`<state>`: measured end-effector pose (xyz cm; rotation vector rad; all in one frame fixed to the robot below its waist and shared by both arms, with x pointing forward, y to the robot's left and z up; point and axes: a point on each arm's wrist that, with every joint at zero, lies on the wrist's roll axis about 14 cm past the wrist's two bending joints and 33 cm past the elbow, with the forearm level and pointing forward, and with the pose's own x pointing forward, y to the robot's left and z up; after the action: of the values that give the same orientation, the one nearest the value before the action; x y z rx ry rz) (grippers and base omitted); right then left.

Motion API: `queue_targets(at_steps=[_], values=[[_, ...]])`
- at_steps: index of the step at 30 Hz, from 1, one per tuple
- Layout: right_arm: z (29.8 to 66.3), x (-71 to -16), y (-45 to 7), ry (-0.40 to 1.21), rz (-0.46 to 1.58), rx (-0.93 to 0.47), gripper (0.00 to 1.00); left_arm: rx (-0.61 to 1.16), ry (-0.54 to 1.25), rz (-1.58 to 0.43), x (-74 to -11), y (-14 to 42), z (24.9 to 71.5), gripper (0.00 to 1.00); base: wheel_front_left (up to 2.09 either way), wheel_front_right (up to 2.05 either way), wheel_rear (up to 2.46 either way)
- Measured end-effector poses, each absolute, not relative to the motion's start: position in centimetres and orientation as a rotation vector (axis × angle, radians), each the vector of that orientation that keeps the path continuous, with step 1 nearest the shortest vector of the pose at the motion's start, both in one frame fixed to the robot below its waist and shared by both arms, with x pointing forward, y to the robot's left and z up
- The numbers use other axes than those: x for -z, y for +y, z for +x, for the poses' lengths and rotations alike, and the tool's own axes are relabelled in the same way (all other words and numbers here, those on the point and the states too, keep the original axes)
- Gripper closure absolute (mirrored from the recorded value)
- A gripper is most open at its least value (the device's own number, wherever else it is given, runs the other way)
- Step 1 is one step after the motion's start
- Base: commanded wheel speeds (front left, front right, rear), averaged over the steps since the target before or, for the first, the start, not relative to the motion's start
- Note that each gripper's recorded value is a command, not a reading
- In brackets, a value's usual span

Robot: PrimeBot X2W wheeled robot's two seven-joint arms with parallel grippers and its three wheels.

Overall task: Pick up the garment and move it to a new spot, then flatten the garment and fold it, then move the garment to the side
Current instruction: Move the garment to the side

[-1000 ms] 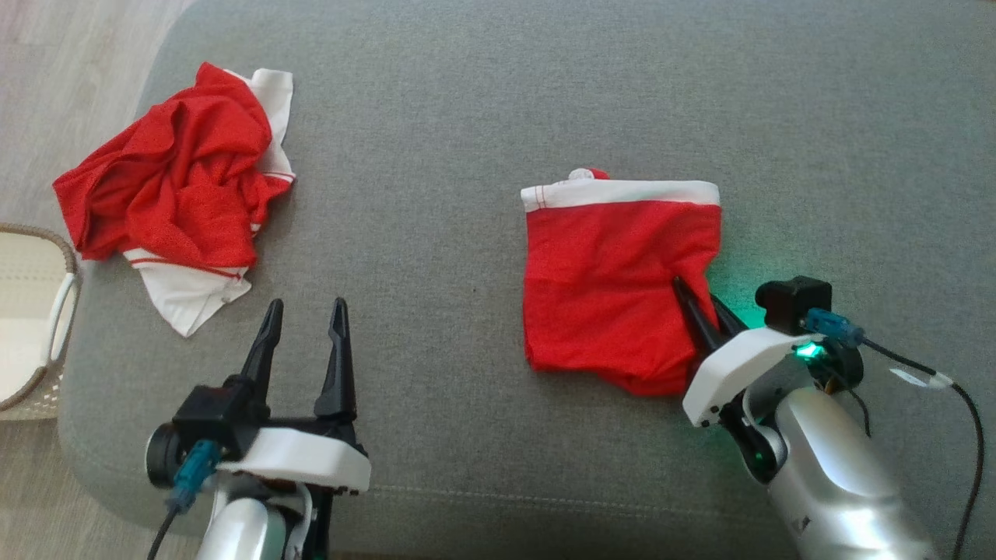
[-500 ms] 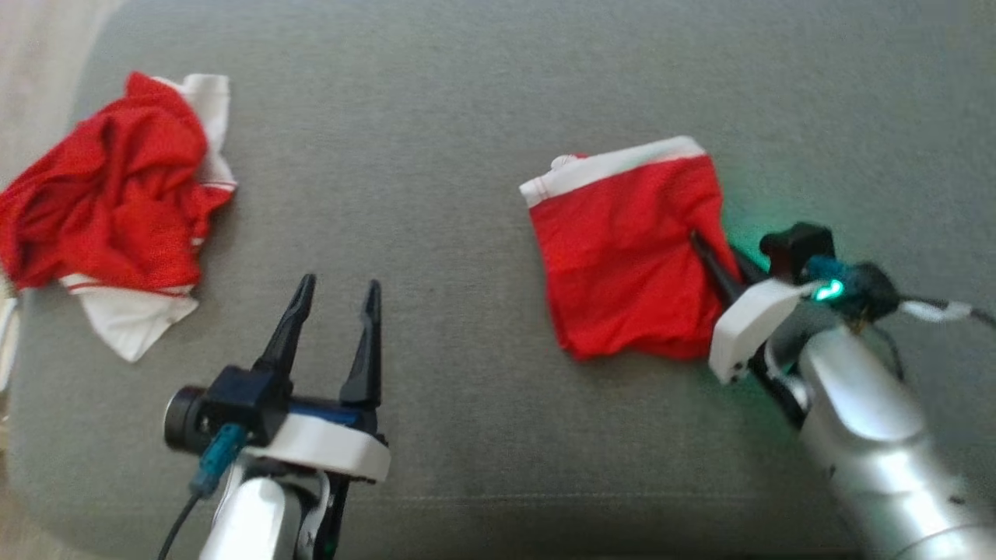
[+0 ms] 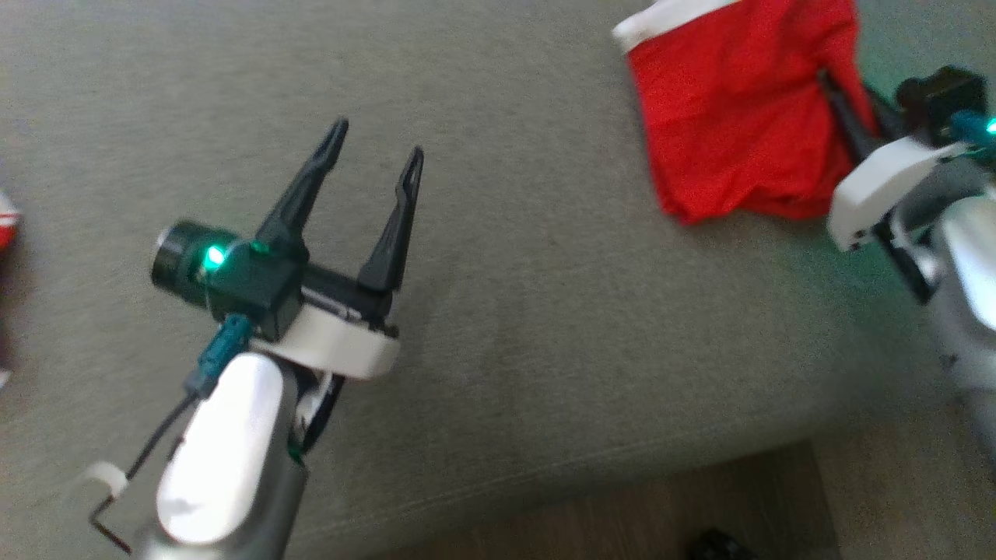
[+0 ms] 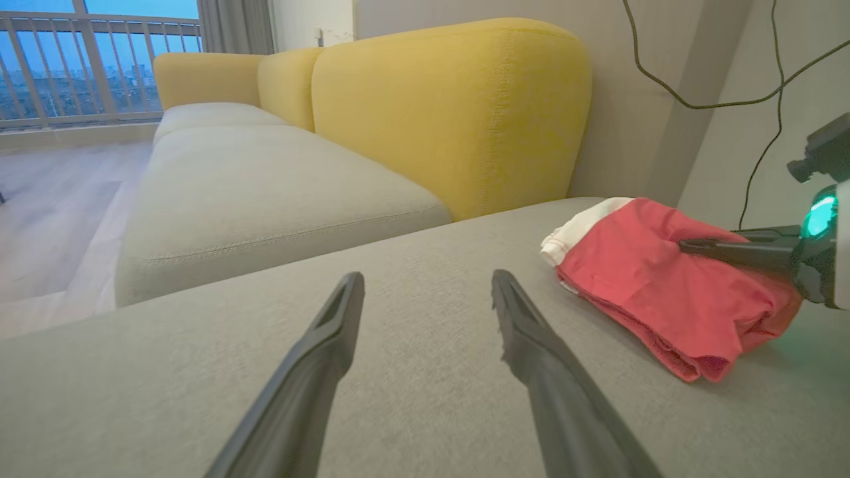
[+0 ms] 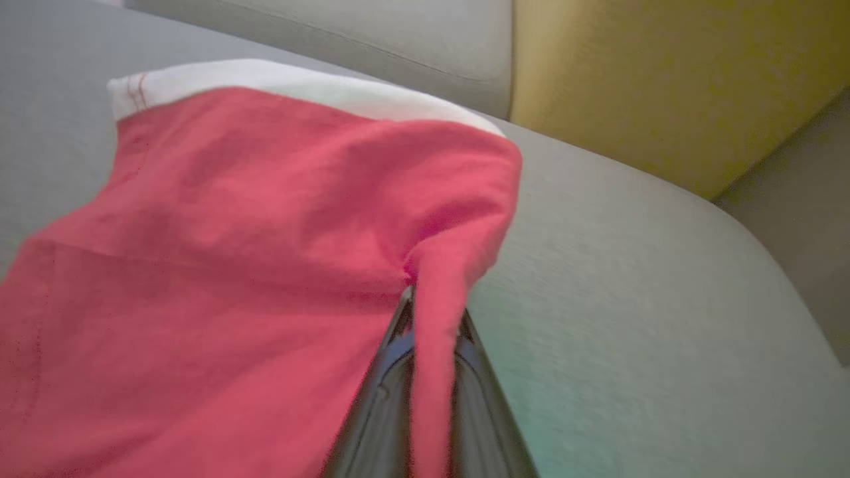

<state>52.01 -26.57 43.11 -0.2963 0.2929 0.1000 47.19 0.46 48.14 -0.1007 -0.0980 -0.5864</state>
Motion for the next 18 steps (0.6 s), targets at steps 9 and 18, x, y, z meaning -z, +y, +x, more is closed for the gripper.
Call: queue_targets(at_steps=[9,18], values=[[51.1,-43.4,-34.1,0.314,-0.334,0.078,1.00,0.724,-0.100,-0.151,-46.0,-4.3,49.2,0.00,0.00,0.00,0.00],[49.2,-43.9,-39.9,0.324,-0.350,0.242,1.00,0.764,-0.058,-0.183,-43.3,-5.7,49.5,0.00,0.00,0.00,0.00]])
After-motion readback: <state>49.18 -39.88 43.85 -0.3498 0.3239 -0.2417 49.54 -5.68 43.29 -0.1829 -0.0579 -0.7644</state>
